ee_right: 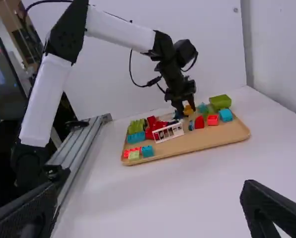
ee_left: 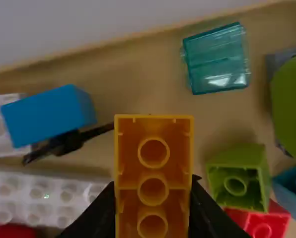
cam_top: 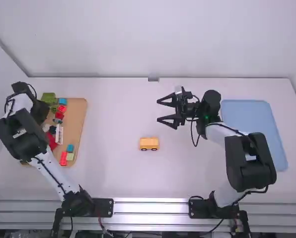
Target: Assemble lego blocks to make yellow taxi
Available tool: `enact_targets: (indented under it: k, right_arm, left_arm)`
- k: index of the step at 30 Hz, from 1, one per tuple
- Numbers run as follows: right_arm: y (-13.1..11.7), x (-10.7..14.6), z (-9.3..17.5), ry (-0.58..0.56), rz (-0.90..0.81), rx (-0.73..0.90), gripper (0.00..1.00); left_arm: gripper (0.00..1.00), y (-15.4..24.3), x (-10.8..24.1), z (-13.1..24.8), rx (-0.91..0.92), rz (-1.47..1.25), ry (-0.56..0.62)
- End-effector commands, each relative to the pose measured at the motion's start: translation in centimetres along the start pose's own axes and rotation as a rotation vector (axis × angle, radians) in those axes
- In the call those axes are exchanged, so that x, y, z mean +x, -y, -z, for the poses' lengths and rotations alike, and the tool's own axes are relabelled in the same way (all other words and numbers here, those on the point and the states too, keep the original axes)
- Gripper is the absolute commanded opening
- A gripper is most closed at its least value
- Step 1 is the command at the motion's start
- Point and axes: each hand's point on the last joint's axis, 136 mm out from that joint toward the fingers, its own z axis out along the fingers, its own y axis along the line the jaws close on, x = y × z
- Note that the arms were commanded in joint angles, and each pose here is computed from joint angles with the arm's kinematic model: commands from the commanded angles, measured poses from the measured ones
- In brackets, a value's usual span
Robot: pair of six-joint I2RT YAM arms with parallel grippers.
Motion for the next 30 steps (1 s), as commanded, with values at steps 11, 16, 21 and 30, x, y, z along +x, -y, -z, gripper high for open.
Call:
enact_targets:
  k: [11,16,21,30]
  right_arm:
    - [-0.1,0.2,0.1,-0.002,0.002,-0.003,0.98]
    - [0.3,0.1,0.1,0.005,0.009,0.019,0.98]
    - [2.0,-0.4,0.2,0.041,-0.075,0.119,0.98]
    - [3.9,0.4,0.4,0.043,-0.233,0.206,0.98]
  left_arm:
    - [0.04,2.7,3.8,12.2,0.406,-0.218,0.116]
    - [0.02,4.7,10.1,16.0,0.729,-0.473,0.131]
    - [0.02,5.7,17.8,21.1,1.065,-0.792,0.221]
    - [0.02,6.8,31.9,28.2,1.517,-1.22,0.22]
